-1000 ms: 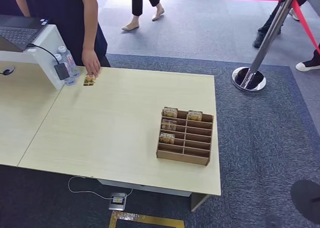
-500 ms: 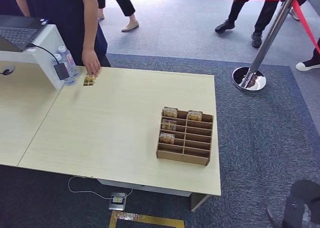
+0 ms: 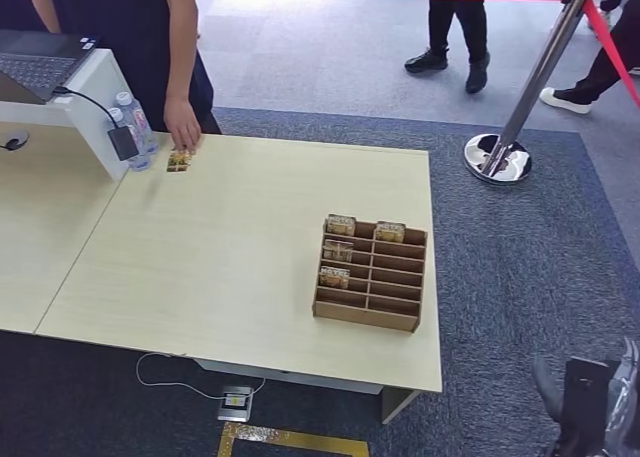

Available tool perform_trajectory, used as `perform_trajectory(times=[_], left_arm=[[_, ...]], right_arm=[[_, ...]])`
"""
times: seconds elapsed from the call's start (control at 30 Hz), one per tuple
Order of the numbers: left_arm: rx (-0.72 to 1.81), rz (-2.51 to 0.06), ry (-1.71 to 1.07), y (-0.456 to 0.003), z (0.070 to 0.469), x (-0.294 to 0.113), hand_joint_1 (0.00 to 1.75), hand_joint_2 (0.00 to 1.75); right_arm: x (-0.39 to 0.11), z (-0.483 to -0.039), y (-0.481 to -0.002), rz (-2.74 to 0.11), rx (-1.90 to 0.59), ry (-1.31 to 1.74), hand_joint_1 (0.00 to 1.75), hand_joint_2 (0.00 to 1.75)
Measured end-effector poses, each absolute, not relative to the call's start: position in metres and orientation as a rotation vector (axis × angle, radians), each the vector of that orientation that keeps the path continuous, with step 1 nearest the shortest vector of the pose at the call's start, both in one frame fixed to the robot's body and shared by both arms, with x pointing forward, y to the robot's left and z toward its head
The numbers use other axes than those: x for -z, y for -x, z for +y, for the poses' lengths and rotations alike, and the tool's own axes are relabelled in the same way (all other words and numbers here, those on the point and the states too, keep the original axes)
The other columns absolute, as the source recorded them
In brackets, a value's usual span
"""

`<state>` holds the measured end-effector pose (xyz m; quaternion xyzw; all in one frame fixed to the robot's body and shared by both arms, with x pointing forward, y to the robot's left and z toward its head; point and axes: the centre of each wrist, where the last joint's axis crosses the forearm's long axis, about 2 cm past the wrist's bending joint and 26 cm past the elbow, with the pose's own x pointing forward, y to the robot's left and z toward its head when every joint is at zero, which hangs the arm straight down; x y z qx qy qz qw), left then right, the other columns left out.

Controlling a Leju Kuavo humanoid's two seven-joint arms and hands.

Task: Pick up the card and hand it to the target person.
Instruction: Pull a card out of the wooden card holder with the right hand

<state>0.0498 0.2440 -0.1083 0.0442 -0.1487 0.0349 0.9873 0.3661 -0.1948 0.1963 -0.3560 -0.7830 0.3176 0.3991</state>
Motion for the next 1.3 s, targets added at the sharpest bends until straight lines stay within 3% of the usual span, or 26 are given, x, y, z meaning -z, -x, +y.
perform_trajectory(times=[1.3], left_arm=[[-0.07, -0.299, -0.089, -0.0497, 0.244, 0.1083, 0.0, 1.75]], right_arm=[[-0.2008, -0.1871, -0.3746, -1.969, -0.853, 0.915, 0.0, 1.75]])
